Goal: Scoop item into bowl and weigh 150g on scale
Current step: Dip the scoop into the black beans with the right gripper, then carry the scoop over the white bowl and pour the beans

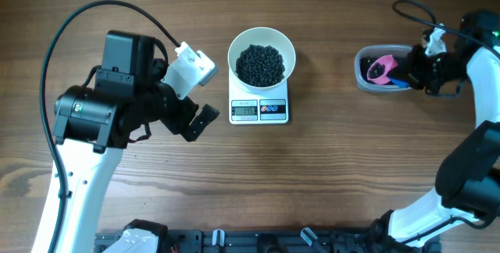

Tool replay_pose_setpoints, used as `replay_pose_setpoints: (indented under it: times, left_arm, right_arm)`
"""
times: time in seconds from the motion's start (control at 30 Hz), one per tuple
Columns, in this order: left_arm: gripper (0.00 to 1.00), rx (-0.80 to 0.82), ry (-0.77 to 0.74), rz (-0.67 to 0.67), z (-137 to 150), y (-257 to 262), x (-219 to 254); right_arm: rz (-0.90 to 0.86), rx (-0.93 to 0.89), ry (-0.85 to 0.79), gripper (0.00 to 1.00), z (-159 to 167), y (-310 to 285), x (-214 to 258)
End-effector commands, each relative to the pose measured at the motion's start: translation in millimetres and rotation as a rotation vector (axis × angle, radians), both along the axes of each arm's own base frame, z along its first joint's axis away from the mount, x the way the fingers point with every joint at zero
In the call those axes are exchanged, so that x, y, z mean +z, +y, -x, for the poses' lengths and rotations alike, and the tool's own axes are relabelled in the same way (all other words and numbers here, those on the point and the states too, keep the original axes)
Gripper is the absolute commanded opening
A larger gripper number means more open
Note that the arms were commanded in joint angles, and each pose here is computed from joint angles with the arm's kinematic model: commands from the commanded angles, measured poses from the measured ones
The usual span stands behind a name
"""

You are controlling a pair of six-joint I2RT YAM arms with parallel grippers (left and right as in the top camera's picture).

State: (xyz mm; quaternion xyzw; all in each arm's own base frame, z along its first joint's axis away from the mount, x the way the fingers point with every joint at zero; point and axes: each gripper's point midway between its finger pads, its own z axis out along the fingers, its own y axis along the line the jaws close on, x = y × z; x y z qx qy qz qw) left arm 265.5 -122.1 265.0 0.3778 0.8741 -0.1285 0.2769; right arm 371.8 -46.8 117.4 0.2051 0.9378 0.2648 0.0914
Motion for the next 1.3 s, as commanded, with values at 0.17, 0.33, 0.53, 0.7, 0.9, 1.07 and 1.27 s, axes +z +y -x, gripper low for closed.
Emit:
replay_pose_setpoints:
  times: [0.17, 0.33, 0.53, 0.7, 0.9, 1.07, 1.27]
  left_arm:
    - [1.00, -0.008, -0.018, -0.002, -3, 1, 4]
    - [1.00, -0.008, -0.018, -0.002, -3, 1, 4]
    - [1.00, -0.007, -0.017, -0.002, -3, 1, 4]
    - [1.00, -0.008, -0.018, -0.002, -3, 1, 4]
    - [1.00, -0.008, -0.018, -0.002, -3, 1, 4]
    - [1.00, -0.007, -0.017, -0.002, -3, 1, 4]
    - [1.00, -0.008, -0.018, -0.002, -3, 1, 4]
  right_arm:
    - [-0.154, 0.008, -0.180, 0.04, -6, 15, 56]
    - [-0.178, 0.041, -0.256, 0.04, 3, 63, 107]
    - [-0.205, 0.224, -0.361, 0.04, -7, 161, 134]
    - [-0.098, 0.348, -0.435, 0.04, -6, 224, 133]
    - [0.241, 0.417, -0.561, 0.04, -11, 251, 121]
    - [0.317, 0.454, -0.628, 0.04, -14, 261, 125]
    - [0.384, 0.442, -0.647, 0.04, -21, 253, 125]
